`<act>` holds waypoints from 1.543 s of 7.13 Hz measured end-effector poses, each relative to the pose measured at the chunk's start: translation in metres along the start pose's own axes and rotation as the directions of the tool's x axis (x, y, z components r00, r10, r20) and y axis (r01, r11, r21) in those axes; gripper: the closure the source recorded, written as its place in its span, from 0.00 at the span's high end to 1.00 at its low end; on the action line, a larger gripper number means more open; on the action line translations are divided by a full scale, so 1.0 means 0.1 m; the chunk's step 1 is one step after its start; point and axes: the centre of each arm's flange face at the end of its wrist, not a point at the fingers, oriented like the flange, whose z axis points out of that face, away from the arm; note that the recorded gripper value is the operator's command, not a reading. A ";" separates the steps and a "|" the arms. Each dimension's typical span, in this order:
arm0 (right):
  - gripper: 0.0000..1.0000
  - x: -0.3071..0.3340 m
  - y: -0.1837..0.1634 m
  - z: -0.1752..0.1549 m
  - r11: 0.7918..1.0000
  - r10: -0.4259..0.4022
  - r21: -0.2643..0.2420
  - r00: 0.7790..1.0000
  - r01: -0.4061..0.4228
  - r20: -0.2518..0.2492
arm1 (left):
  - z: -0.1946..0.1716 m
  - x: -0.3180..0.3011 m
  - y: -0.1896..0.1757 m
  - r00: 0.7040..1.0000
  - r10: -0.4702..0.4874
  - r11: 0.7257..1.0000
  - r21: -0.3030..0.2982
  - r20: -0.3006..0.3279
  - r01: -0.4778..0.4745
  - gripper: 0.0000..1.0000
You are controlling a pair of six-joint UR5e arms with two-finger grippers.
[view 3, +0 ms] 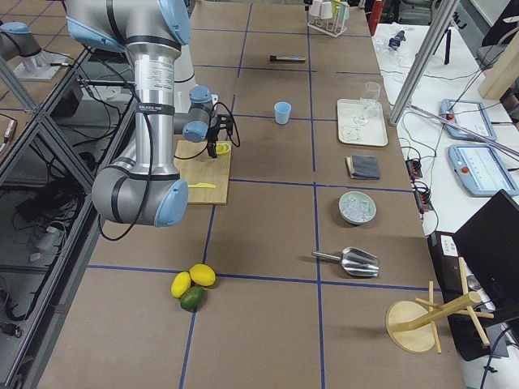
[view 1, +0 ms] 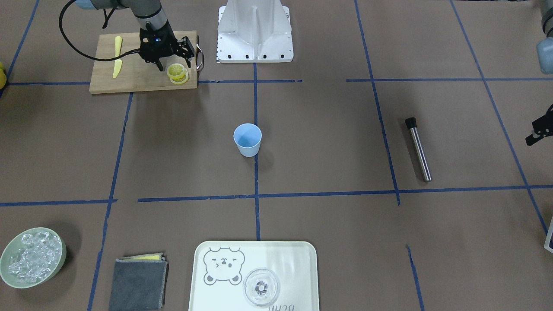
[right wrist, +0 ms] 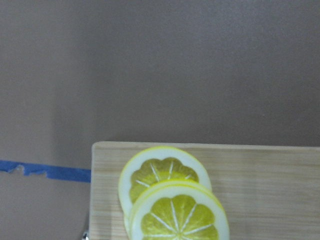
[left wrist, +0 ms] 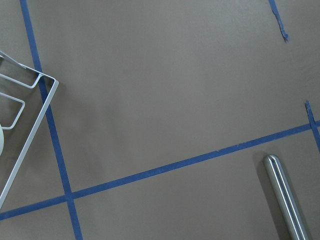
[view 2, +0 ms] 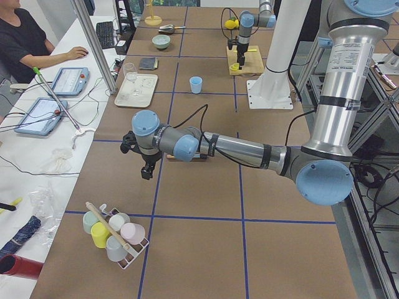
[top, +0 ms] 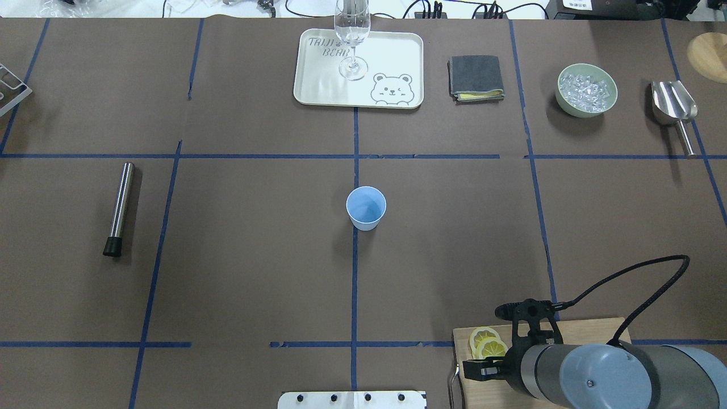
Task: Squeeze lemon into cup
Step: 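Grasp a lemon slice from the cutting board with the right gripper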
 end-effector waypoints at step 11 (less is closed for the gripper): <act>0.23 0.09 -0.31 -0.29 0.998 0.043 0.055 0.999 -0.043 0.013 | -0.02 0.07 0.01 0.998 -0.002 1.000 -0.006 -0.069 0.001 1.00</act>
